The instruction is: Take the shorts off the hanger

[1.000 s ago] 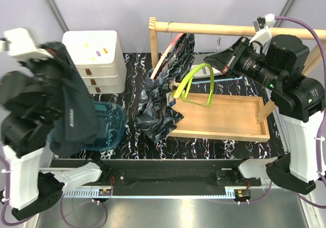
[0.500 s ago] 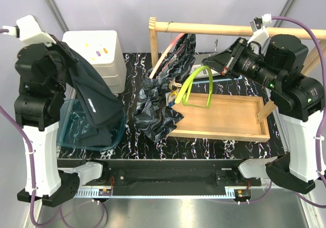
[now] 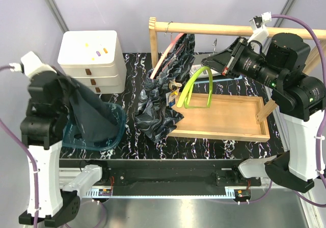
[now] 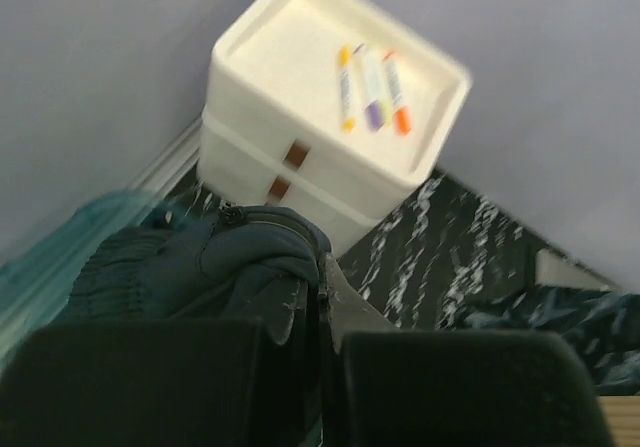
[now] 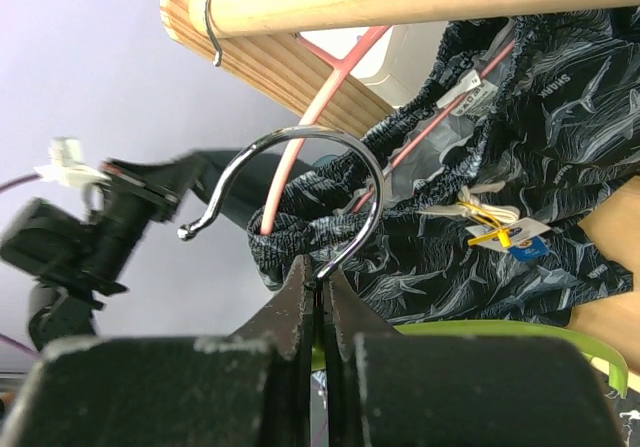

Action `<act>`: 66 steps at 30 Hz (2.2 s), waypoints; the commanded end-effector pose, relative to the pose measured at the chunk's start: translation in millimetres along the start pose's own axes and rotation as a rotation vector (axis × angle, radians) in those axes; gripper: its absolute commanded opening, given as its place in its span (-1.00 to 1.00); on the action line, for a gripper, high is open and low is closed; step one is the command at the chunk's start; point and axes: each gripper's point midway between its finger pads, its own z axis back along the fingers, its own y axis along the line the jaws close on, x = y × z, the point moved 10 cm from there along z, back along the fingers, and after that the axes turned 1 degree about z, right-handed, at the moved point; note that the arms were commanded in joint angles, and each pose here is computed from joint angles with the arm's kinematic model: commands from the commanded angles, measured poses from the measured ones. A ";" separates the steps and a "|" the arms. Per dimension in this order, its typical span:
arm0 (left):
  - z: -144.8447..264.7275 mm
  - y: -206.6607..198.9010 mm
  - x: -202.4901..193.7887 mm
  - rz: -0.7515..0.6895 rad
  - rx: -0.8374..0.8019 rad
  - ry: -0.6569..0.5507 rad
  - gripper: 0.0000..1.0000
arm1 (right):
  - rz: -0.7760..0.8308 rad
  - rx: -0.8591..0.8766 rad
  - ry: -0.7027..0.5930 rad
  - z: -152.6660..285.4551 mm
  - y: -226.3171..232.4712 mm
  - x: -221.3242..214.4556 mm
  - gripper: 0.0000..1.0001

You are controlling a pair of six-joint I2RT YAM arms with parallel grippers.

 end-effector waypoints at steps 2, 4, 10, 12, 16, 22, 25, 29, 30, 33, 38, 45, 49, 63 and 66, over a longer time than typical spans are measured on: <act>-2.8 31.3 -49.1 0.049 0.193 0.074 -1.00 | 0.011 0.048 0.008 2.4 3.7 0.5 -1.00; -11.1 31.6 -56.6 0.044 0.201 0.101 -1.00 | 0.006 0.053 0.014 4.8 3.8 -1.4 -1.00; -78.4 30.7 -86.1 0.112 0.228 0.364 -1.00 | 0.020 0.025 -0.025 18.6 1.2 -4.9 -1.00; -87.1 33.3 -93.9 0.186 0.240 0.434 -1.00 | 0.007 0.026 -0.022 19.4 1.2 -6.0 -1.00; -98.4 45.2 -115.4 0.281 0.327 0.457 -1.00 | -0.024 0.032 -0.005 27.2 -0.3 -13.6 -1.00; -98.0 72.6 -191.3 0.488 0.539 0.621 -1.00 | -0.055 0.007 0.019 36.3 -9.6 -28.2 -1.00; -101.2 87.7 -215.1 0.556 0.637 0.672 -1.00 | -0.070 -0.008 0.039 30.0 -13.9 -31.0 -1.00; -94.1 92.8 -212.2 0.495 0.710 0.729 -0.01 | -0.104 0.012 0.092 27.6 -15.0 -37.3 -1.00; -89.6 91.4 -203.6 0.494 0.702 0.698 0.21 | -0.103 0.013 0.093 29.9 -15.6 -39.0 -1.00; -71.1 90.0 -184.1 0.470 0.686 0.617 0.69 | -0.089 -0.001 0.107 29.4 -20.3 -43.0 -1.00; -28.0 87.8 -175.9 0.486 0.668 0.653 0.70 | -0.086 0.000 0.148 17.7 -23.4 -44.0 -1.00; 12.2 82.1 -199.2 0.559 0.373 0.733 0.07 | -0.051 0.021 0.187 3.3 -24.8 -41.6 -1.00; 4.4 82.6 -214.1 0.575 0.356 0.810 -0.23 | -0.046 0.023 0.188 -2.0 -25.6 -40.2 -1.00; -80.7 109.7 -267.2 0.483 0.657 0.858 -0.09 | -0.043 0.014 0.152 12.5 -25.7 -43.6 -1.00; -104.1 119.6 -260.5 0.326 0.765 0.819 -0.07 | -0.050 0.001 0.152 15.2 -26.9 -45.4 -1.00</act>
